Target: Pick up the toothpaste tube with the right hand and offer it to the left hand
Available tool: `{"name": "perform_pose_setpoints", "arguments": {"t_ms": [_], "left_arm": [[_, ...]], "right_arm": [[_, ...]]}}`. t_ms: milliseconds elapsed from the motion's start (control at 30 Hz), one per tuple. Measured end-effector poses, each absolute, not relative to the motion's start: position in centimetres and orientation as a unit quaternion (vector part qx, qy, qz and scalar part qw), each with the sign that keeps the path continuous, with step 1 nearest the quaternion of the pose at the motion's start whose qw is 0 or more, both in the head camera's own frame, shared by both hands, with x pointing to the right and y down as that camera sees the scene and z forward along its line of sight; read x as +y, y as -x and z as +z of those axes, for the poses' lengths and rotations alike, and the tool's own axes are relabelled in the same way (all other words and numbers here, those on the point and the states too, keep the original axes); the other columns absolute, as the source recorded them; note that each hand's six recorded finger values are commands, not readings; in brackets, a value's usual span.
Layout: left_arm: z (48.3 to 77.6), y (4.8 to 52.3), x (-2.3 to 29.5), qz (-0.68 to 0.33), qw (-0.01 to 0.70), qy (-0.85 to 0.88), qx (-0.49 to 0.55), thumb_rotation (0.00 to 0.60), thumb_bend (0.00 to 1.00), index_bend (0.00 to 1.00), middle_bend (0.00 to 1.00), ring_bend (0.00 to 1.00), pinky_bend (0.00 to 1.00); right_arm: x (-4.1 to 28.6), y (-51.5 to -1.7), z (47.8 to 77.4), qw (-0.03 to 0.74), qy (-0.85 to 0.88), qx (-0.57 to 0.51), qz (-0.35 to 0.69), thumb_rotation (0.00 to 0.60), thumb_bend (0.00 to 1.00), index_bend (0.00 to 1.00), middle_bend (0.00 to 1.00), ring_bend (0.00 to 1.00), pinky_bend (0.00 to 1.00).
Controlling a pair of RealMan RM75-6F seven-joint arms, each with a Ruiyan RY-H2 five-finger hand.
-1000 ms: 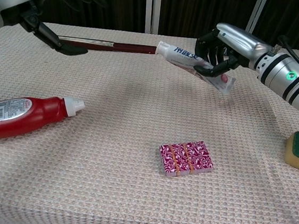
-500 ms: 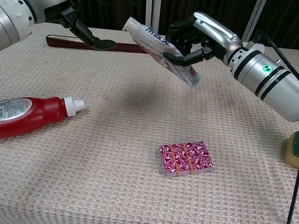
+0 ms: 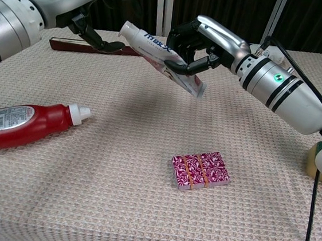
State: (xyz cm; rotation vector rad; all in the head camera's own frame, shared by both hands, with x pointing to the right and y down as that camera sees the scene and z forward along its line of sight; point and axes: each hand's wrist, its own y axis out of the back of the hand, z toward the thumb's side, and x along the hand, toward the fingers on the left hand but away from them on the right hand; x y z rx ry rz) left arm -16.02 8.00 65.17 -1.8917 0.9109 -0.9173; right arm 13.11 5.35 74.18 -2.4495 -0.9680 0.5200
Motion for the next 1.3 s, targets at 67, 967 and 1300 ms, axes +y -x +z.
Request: {"name": "perform_pose_setpoints", "arguments": {"t_ms": [67, 967, 1300], "left_arm": [[65.2, 16.04, 7.98, -0.366, 0.418, 0.75, 0.36, 0.582, 0.31, 0.35, 0.19, 0.15, 0.23], [65.14, 16.17, 8.1, -0.36, 0.427, 0.745, 0.364, 0.583, 0.36, 0.4, 0.2, 0.15, 0.23], [65.19, 16.23, 8.1, -0.361, 0.43, 0.744, 0.363, 0.582, 0.37, 0.42, 0.2, 0.15, 0.23]], "right_arm": [[5.41, -13.06, 74.19, 0.228, 0.889, -0.35, 0.188, 0.6, 0.79, 0.95, 0.82, 0.61, 0.69], [5.62, -12.96, 74.06, 0.223, 0.891, -0.351, 0.183, 0.6, 0.78, 0.96, 0.82, 0.61, 0.69], [5.66, -12.7, 73.98, 0.222, 0.892, -0.349, 0.181, 0.6, 0.78, 0.96, 0.82, 0.61, 0.69]]}}
